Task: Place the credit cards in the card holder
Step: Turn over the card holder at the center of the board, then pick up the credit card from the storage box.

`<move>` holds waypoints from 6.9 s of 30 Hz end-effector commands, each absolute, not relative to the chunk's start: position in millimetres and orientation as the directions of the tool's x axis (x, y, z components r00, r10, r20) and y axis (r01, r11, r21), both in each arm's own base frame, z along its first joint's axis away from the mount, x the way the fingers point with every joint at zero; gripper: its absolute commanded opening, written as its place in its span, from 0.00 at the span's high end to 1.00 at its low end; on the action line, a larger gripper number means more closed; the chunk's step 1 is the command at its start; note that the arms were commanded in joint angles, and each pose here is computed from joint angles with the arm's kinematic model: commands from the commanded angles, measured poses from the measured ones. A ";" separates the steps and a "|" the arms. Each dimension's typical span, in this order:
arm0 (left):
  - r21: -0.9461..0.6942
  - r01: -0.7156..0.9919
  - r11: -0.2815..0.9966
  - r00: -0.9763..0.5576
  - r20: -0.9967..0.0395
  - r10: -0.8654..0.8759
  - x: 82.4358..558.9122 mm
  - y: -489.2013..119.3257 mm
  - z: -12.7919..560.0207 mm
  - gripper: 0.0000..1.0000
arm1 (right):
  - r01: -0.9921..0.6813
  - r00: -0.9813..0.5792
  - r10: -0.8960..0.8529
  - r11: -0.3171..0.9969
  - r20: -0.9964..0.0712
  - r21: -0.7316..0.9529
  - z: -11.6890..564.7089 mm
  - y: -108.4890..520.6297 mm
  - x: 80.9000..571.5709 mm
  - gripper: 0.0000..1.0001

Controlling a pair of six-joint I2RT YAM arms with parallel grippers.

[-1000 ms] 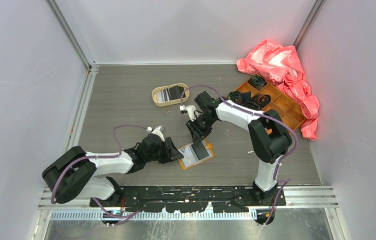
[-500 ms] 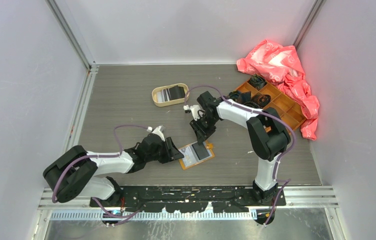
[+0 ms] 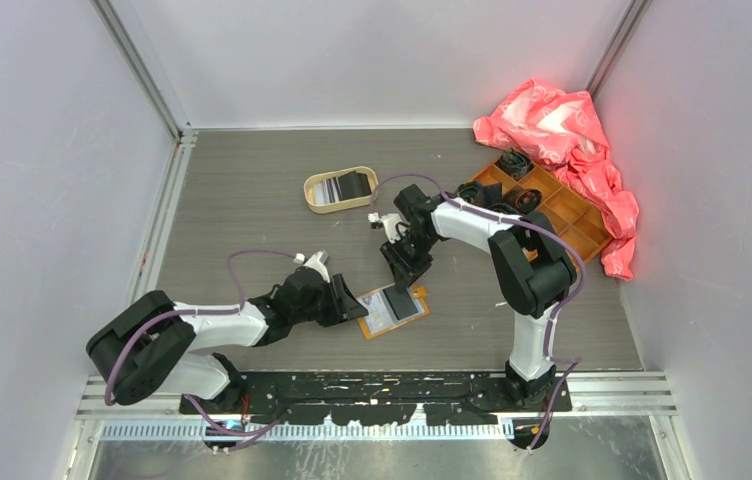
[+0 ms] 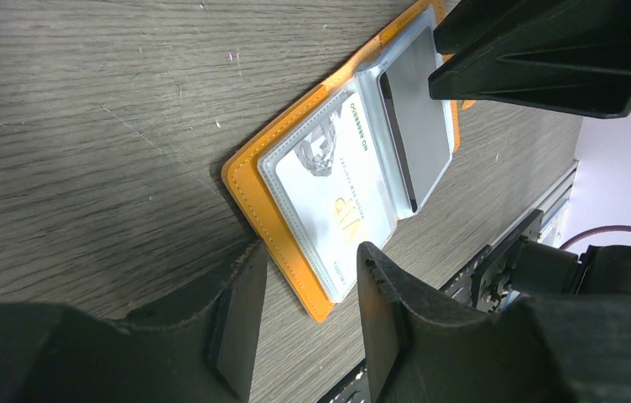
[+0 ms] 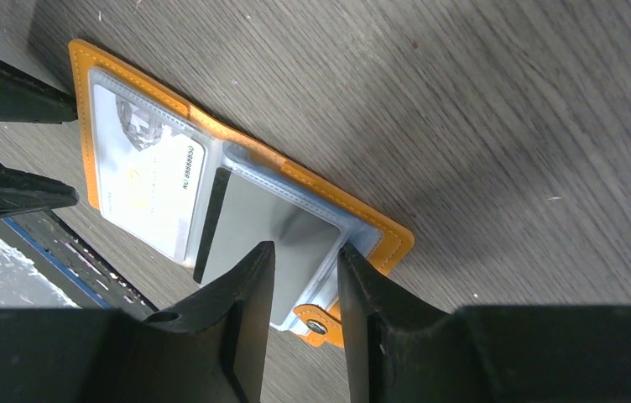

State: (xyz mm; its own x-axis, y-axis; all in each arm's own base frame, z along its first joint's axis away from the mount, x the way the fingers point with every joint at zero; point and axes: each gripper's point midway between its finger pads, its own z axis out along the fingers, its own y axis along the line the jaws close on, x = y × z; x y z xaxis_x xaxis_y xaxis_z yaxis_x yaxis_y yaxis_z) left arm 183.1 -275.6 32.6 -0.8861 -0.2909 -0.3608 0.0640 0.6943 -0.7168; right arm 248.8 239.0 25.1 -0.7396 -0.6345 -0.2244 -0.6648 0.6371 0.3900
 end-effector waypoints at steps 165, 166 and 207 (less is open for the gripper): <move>-0.595 -0.042 0.802 -0.746 -0.515 -0.422 522.0 -171.4 98.5 0.41 | -0.808 -0.542 -0.289 0.438 -0.789 0.394 198.6 219.4 308.1 0.03; -0.588 -0.050 0.807 -0.747 -0.514 -0.421 523.0 -171.2 95.2 0.41 | -0.807 -0.544 -0.290 0.437 -0.787 0.397 197.8 219.6 307.6 0.03; -0.775 -0.002 0.632 -0.751 -0.416 -0.513 532.5 -235.0 125.2 0.48 | -0.811 -0.554 -0.282 0.395 -0.783 0.432 198.6 224.0 300.5 0.04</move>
